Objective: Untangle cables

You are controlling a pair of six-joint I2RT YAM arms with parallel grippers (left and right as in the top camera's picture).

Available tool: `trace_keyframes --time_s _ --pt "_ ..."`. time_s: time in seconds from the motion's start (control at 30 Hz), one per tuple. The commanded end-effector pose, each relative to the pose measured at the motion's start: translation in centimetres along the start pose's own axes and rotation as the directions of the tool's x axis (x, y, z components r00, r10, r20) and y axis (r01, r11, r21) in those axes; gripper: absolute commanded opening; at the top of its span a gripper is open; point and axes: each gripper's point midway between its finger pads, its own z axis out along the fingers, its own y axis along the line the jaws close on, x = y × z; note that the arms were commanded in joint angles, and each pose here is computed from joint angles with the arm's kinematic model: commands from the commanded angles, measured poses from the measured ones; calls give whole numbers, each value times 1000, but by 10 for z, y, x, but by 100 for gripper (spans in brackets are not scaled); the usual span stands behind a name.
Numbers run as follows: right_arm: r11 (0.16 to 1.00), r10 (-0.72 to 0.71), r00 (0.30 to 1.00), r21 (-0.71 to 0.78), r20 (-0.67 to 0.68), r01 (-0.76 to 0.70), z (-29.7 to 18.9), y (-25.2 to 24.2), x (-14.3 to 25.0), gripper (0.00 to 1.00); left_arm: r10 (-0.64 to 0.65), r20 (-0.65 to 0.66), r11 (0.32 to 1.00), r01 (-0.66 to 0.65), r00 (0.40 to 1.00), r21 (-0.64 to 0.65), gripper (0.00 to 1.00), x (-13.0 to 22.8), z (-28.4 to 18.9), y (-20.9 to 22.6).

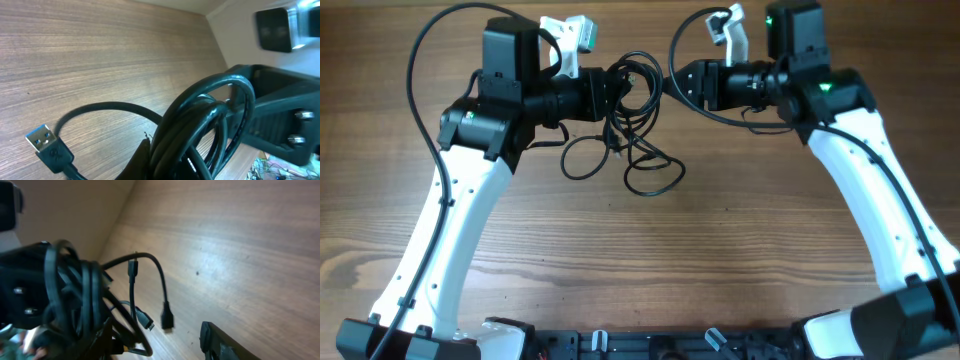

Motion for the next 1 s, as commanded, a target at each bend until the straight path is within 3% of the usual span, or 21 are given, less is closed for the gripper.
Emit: trace_keyframes --time_s 0.0,0.1,0.27,0.63,0.73,0.97 --pt "999 -17 998 48 65 14 -20 17 -12 59 22 14 999 -22 1000 -26 4 -4 -1 2" --pt "994 36 999 104 39 -40 -10 11 -1 59 -1 -1 998 1 1000 -58 4 -1 7 14" --pt "985 25 998 166 55 -34 12 28 4 62 -154 -46 982 148 987 -121 4 10 32 43" --pt "972 163 987 171 0 -160 43 14 18 64 -114 -92 990 106 989 -91 4 22 52 23" --pt "970 170 985 175 -7 -166 46 11 20 66 -197 -67 978 191 978 -89 4 17 53 22" --pt "952 253 968 178 3 -249 46 10 21 67 -211 -79 974 203 974 -102 4 22 53 25"
